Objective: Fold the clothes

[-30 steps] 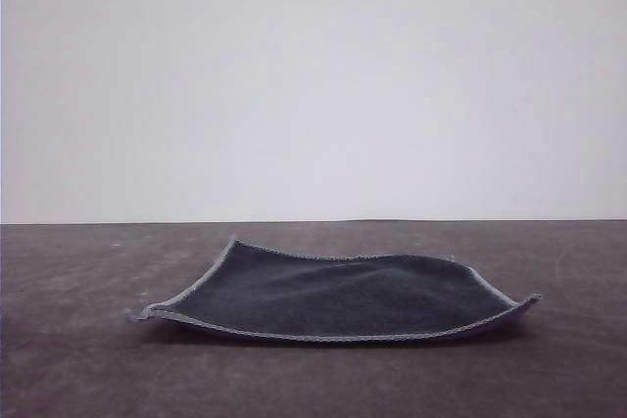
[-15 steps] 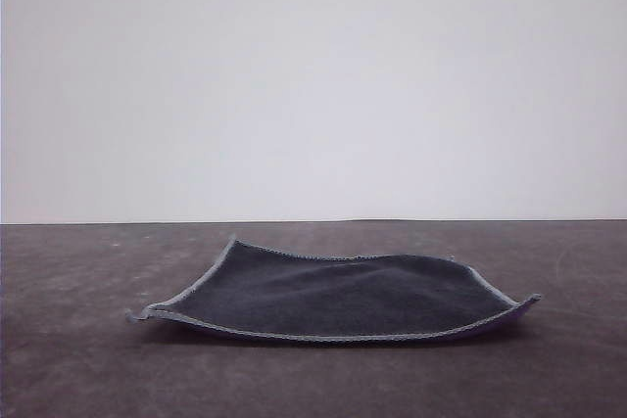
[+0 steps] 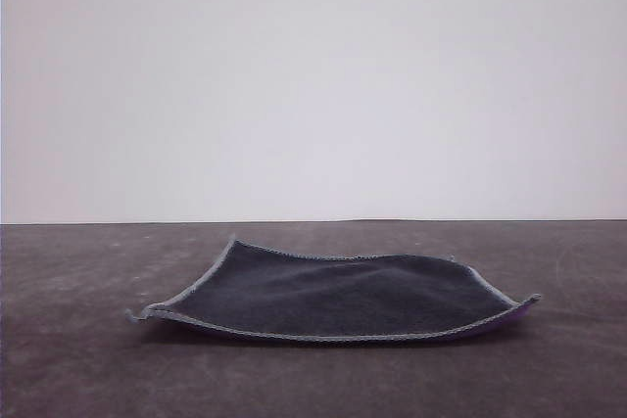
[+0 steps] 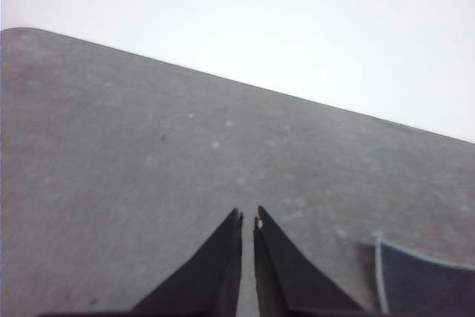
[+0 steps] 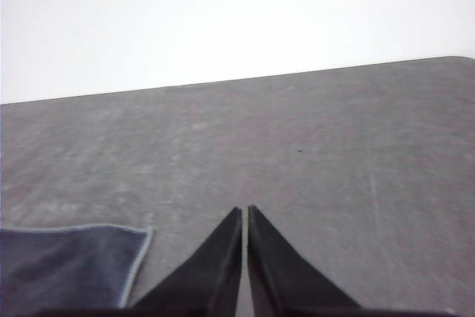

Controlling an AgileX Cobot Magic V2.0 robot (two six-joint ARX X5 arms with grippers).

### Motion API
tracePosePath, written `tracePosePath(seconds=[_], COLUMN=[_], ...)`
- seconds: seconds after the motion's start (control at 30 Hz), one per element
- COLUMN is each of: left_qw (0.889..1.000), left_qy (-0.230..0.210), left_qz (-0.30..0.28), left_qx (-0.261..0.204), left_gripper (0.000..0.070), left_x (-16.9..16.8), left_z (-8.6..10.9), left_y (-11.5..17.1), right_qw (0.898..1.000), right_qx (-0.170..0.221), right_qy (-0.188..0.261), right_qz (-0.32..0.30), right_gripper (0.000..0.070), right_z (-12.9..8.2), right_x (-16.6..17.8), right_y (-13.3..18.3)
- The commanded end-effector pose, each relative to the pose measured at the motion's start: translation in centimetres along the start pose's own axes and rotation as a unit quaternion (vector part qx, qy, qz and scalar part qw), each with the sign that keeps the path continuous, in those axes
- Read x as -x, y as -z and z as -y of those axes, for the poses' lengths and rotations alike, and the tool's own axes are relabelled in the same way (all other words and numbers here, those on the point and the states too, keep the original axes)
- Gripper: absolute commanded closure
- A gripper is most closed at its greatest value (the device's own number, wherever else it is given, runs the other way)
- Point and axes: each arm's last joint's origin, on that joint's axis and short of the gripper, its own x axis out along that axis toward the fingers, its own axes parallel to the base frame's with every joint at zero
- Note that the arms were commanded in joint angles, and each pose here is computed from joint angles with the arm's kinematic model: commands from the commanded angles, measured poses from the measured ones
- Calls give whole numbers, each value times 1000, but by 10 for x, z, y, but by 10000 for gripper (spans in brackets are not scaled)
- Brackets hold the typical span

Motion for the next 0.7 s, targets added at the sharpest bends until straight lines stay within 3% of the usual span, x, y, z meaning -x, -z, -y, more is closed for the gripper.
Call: tracePosePath(seconds=[0.0,0.13,0.3,0.43,0.67], left_qw=[1000,995,981,964,925], left_qy=[13,58,107,137,196], left_qz=[-21,-79,-160,-223,-320], left_qx=[6,10,24,40,65], left_gripper=[678,678,677,677,677], left_x=[-9,-37,-80,-110,-142], left_z=[5,15,20,20,25], left_y=[-16,-43,-52,-40,-3], right_qw=[1000,994,976,962,942], right_qx=[-10,-18,-37,-49,-65], right_qy=[-12,-67,-145,-174,-185], right_qz=[-25,-86,-158,-206,-274], right_gripper=[689,689,689,689,689], right_z=[-3,-10,-15,-17,-20], right_x=[-11,-41,-83,-113,-141], right_y=[-13,-39,-54,-48,-19])
